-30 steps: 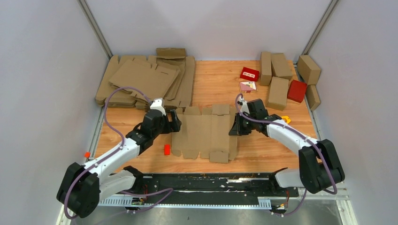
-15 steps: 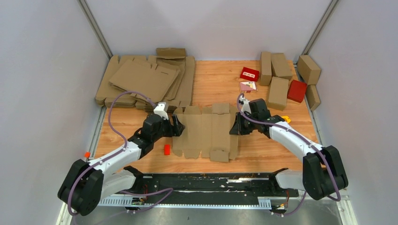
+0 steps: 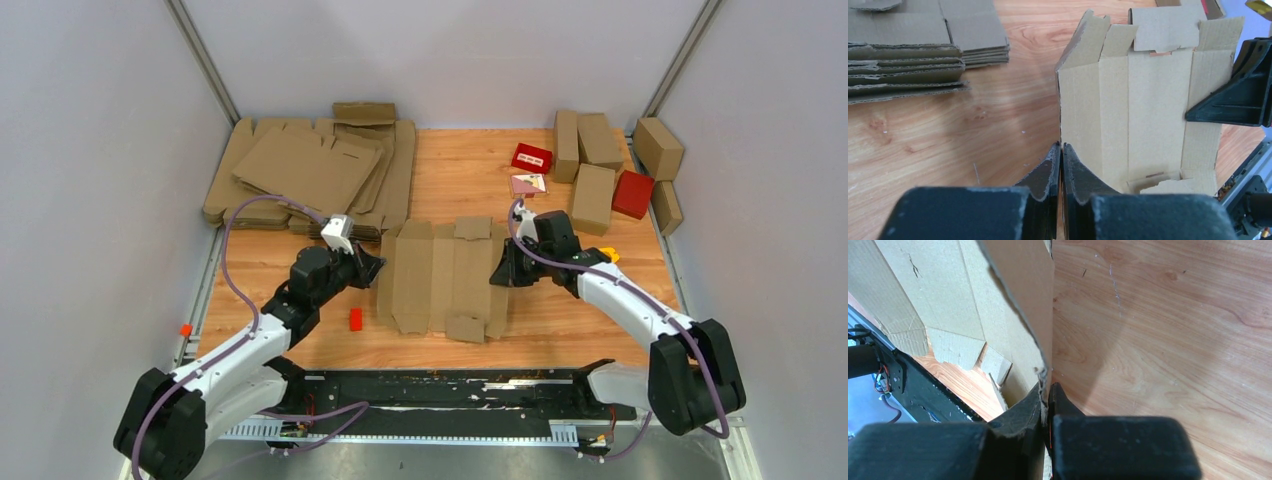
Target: Fold the paper box
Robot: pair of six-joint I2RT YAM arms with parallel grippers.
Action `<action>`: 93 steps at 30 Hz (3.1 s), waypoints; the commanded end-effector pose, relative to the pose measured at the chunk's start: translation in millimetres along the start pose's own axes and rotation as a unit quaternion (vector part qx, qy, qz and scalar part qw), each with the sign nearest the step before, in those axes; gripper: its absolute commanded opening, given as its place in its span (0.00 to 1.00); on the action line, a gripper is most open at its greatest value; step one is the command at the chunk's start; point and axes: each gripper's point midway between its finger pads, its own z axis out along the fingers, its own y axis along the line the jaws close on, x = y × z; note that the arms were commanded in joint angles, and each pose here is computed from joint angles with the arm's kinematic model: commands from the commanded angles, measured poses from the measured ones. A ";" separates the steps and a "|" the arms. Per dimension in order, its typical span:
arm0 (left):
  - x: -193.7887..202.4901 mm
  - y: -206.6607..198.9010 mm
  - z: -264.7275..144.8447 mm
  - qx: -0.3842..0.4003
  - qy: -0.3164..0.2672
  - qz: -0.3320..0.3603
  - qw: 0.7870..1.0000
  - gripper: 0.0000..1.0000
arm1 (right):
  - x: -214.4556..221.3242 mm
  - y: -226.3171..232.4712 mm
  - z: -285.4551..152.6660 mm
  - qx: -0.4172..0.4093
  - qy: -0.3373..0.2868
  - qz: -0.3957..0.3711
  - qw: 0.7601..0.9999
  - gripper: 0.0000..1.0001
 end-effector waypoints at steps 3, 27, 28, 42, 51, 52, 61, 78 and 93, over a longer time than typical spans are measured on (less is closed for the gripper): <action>-11.3 -8.4 -2.8 0.017 -0.011 0.025 0.999 0.06 | -17.9 7.2 -6.5 -0.009 -0.042 -0.027 0.999 0.05; 30.0 27.3 19.6 -0.053 0.076 0.012 0.996 0.94 | -22.6 32.4 -32.3 -0.061 -0.097 -0.080 0.990 0.10; 32.0 26.1 23.1 -0.047 0.081 0.008 0.996 0.94 | -22.9 32.7 -32.3 -0.062 -0.099 -0.080 0.990 0.10; 14.8 -27.7 40.1 0.120 0.041 -0.043 0.991 0.23 | -16.9 14.0 -23.8 -0.019 -0.086 -0.048 0.995 0.11; -19.7 -34.5 20.3 0.108 0.005 0.039 0.993 0.00 | -23.8 0.5 -16.5 0.016 -0.089 -0.030 0.995 0.46; -23.3 -35.4 16.9 0.109 -0.005 0.044 0.993 0.00 | -24.3 0.1 -15.8 0.017 -0.089 -0.027 0.995 0.55; -34.4 -38.5 -6.8 0.126 -0.090 0.084 0.984 0.00 | -13.2 -10.9 -11.9 0.034 -0.090 -0.015 0.995 0.95; -31.8 -57.3 -26.8 0.177 -0.129 0.123 0.968 0.00 | -13.4 -24.3 1.7 0.155 -0.076 -0.036 0.984 0.90; -33.3 -44.0 -26.3 0.131 -0.142 0.128 0.973 0.00 | -25.9 15.3 -45.4 0.089 -0.206 -0.061 0.973 0.64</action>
